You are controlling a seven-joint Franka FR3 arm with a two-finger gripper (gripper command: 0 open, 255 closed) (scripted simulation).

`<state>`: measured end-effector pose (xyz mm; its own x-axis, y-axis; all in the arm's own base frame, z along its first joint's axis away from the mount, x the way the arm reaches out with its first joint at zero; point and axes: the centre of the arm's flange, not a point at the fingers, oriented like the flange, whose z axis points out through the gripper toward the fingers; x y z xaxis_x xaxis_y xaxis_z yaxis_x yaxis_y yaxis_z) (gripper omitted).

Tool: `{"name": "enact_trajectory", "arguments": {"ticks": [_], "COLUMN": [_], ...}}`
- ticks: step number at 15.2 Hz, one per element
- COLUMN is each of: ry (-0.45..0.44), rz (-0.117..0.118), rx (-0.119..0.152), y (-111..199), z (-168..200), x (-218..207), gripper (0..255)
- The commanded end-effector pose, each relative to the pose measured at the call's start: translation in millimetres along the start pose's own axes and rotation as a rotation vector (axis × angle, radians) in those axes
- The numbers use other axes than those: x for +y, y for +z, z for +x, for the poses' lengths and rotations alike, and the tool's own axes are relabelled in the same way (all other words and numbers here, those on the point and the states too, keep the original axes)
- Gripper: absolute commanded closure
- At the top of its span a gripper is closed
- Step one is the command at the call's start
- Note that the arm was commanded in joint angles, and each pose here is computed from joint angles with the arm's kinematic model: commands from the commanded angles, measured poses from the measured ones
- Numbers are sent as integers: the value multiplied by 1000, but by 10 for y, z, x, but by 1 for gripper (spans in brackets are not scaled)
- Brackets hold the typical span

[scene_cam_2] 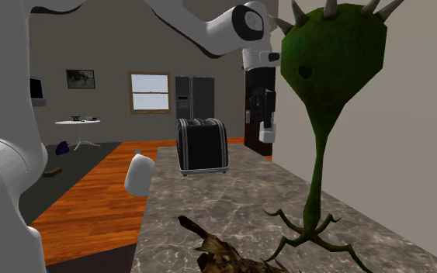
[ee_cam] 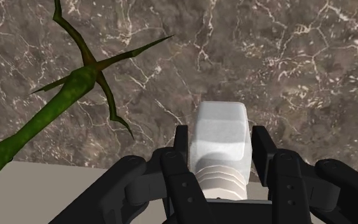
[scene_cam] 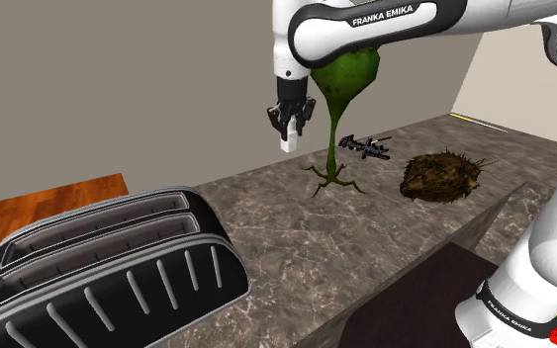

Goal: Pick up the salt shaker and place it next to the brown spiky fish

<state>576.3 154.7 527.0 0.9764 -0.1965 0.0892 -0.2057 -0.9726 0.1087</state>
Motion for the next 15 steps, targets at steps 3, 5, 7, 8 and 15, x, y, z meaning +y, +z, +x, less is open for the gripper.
{"name": "enact_trajectory", "arguments": {"ticks": [3,5,7,8,15], "ry": [0,0,0,0,0], "rz": [0,0,0,0,0], "rx": [0,0,0,0,0], "y": [-217,-322,-325,-314,-240], "z": [17,26,-9,-45,-300], "x": [12,23,151,277,1163], "gripper": [255,255,255,255,255]}}
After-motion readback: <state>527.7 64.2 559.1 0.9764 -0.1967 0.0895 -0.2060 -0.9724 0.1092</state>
